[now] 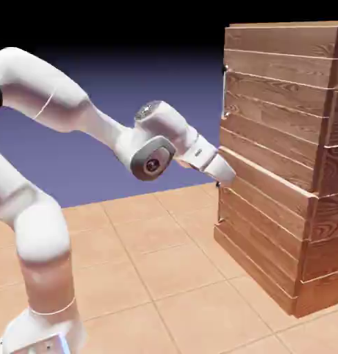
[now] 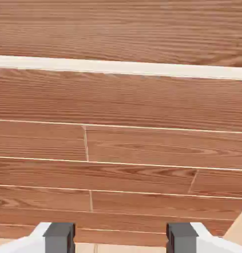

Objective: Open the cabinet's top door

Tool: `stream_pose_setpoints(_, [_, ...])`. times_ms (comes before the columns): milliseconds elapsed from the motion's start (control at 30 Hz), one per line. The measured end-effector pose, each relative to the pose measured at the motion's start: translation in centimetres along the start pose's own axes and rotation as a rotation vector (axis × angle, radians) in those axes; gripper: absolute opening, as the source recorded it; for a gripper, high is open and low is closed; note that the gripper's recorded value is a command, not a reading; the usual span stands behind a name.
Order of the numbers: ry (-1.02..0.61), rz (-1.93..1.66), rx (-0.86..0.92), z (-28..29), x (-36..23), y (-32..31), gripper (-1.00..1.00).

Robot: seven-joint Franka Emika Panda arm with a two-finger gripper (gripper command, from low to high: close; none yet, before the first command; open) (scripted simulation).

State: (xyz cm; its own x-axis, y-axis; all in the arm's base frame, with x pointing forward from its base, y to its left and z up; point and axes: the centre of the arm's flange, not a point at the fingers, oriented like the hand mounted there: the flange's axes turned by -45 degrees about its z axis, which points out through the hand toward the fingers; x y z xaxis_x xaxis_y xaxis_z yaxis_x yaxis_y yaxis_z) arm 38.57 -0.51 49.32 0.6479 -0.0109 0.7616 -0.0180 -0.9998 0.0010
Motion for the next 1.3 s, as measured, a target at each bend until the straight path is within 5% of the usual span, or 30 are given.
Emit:
stream_pose_setpoints(367, [0.28,0.188,-0.058,-11.1,6.8,0.6,0.0])
stream_pose_setpoints(767, [0.549,0.232,-0.062,-19.1,9.7,-6.0,0.0])
stream_pose_setpoints(1033, [0.669,0.177,-0.049,-18.4,10.1,-13.0,0.0])
stream_pose_setpoints(1300, [0.719,0.085,-0.034,-11.7,9.7,-19.1,0.0])
